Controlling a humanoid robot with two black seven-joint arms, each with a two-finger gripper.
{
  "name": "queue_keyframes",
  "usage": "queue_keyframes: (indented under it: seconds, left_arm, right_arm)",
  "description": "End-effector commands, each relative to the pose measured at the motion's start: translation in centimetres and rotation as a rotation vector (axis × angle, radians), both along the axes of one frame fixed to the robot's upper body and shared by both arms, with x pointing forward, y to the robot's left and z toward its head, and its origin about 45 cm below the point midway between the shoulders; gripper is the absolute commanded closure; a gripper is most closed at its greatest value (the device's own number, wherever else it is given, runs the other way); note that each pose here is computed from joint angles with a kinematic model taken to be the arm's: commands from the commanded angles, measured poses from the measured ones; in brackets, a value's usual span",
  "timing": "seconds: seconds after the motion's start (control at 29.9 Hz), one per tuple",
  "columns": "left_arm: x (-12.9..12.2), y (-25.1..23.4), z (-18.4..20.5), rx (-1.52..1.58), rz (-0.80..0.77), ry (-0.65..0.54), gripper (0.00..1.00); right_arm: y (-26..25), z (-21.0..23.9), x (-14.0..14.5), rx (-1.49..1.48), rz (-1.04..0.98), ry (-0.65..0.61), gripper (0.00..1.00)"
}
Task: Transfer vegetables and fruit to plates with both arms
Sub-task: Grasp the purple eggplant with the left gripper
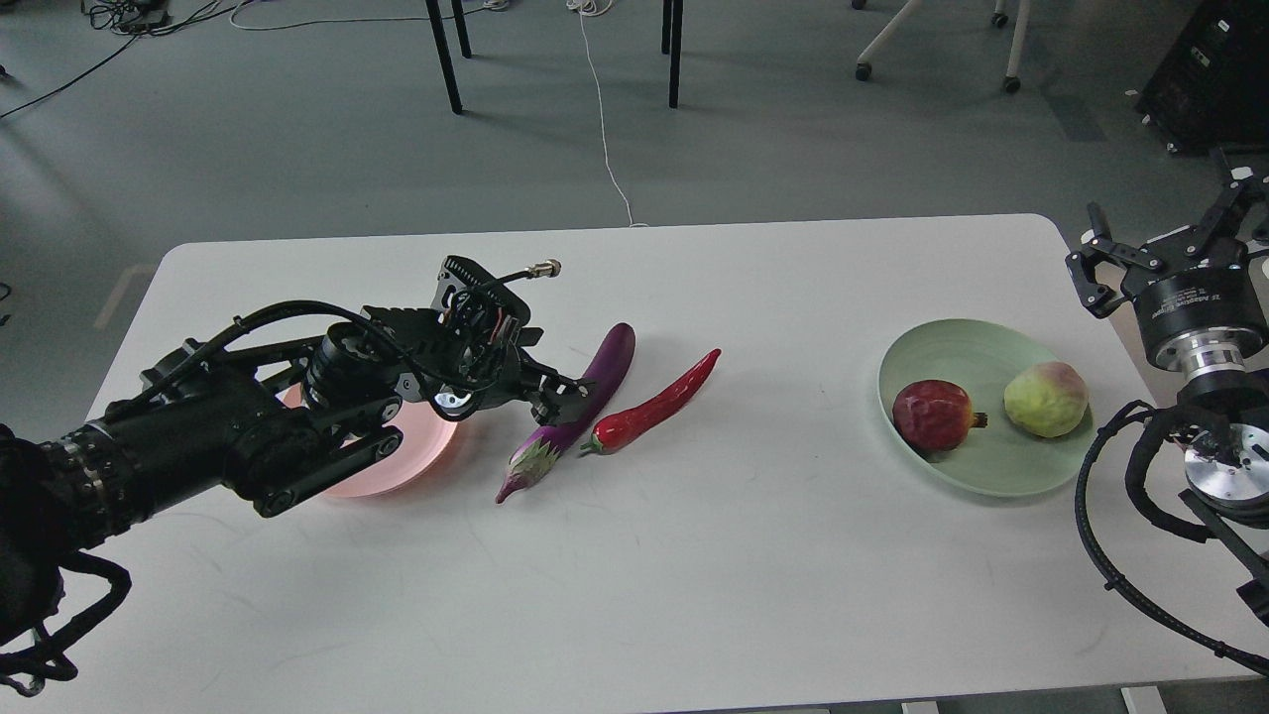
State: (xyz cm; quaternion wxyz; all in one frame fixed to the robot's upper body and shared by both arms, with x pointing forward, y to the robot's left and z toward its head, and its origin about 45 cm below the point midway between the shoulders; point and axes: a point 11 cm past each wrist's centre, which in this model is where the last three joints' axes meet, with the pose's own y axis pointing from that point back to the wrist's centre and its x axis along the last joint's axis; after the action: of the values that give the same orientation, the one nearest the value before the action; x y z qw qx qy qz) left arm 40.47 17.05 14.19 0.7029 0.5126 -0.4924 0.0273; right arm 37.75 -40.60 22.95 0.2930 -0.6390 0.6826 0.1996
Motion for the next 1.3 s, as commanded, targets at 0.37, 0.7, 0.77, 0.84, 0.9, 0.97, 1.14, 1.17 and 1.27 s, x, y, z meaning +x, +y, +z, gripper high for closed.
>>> queue_keyframes:
  seconds: [0.37, 0.7, 0.77, 0.84, 0.9, 0.97, 1.14, 1.17, 1.27]
  left_arm:
    - [-0.8, -2.3, -1.8, -0.070, 0.019, 0.029, 0.15]
    - [-1.3, -3.1, -2.4, -0.084, 0.018, 0.056, 0.24]
    - [-1.3, -3.2, -2.4, -0.084, 0.016, 0.056, 0.33]
    - [-1.3, -3.2, -2.4, -0.084, 0.018, 0.056, 0.37]
    - [-1.3, -3.2, -2.4, -0.084, 0.018, 0.056, 0.43]
    - [-1.3, -3.2, -2.4, -0.084, 0.016, 0.056, 0.50]
    - [-1.3, -3.1, -2.5, -0.078, 0.018, 0.060, 0.76]
    - [-1.3, -3.0, -2.5, -0.077, 0.019, 0.059, 0.80]
    - [-1.1, -2.7, -2.3, -0.075, 0.025, 0.054, 0.87]
  right_arm:
    - [1.1, -0.7, 0.0, 0.035, 0.007, 0.002, 0.02]
    - [1.1, -0.7, 0.0, 0.035, 0.006, 0.003, 0.02]
    - [1.1, -0.7, 0.1, 0.035, 0.006, 0.001, 0.02]
    - [1.1, -0.7, 0.1, 0.035, 0.006, 0.001, 0.02]
    - [1.1, -0.7, 0.1, 0.035, 0.006, 0.001, 0.02]
    - [1.0, -0.6, 0.0, 0.033, 0.006, 0.001, 0.02]
    - [1.1, -0.5, 0.1, 0.033, 0.007, -0.002, 0.02]
    - [1.1, -0.4, 0.2, 0.032, 0.007, -0.003, 0.02]
    - [1.1, -0.4, 0.2, 0.032, 0.008, -0.005, 0.02]
